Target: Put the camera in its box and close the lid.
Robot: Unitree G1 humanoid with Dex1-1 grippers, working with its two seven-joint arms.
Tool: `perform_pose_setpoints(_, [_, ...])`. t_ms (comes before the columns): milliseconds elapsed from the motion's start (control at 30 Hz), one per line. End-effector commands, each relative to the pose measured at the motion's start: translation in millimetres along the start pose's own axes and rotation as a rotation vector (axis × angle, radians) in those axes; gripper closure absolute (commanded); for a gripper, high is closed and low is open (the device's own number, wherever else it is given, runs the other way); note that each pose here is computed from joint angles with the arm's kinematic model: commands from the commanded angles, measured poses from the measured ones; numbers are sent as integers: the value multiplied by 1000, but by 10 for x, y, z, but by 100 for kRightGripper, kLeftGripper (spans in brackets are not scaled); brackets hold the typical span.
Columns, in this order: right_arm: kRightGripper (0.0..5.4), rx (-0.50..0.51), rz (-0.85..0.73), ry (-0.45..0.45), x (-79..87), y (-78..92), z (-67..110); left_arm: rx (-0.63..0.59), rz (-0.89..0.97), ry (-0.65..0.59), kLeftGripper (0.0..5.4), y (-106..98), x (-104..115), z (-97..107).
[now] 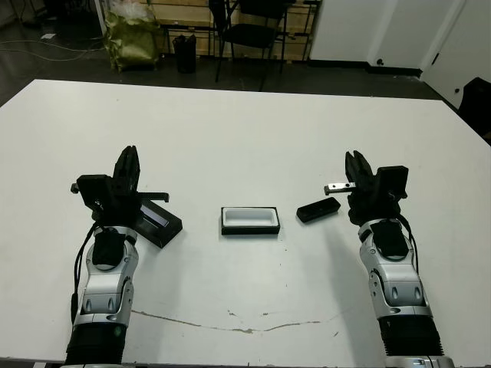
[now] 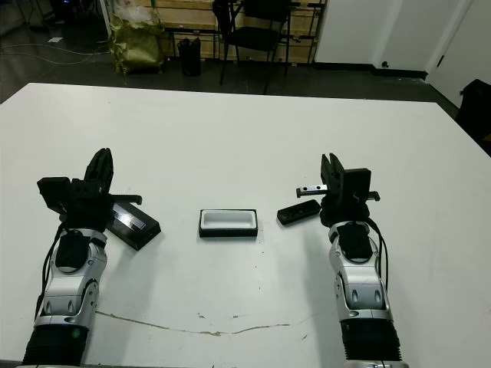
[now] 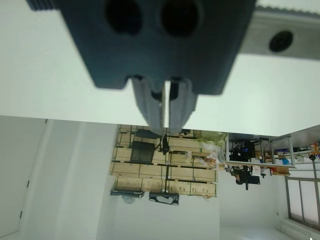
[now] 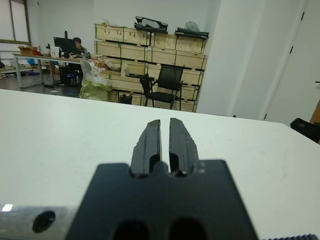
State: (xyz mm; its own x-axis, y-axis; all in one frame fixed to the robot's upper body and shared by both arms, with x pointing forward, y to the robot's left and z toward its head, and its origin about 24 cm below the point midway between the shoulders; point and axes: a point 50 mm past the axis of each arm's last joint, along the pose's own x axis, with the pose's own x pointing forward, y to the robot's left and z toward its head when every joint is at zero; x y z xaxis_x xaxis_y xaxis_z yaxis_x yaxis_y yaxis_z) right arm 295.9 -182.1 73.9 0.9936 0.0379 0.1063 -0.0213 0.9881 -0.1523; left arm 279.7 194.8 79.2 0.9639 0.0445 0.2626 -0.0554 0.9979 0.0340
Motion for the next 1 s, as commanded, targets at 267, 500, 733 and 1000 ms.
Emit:
perform_pose_setpoints(267, [540,-30,4,13,1,-82,12,24,-8,34,535,-6,-18,-30])
perform_pose_setpoints(500, [540,-90,86,-99,160,-283,178,15,0,34,535,2,-29,-29])
perform_pose_setpoints(733, [540,-414,141,-155,547,-674,559,14,-6,28,535,-3,-30,-29])
perform_pose_setpoints(1000, [540,-680,355,-4,897,-877,803,17,1,31,535,-11,-20,-18])
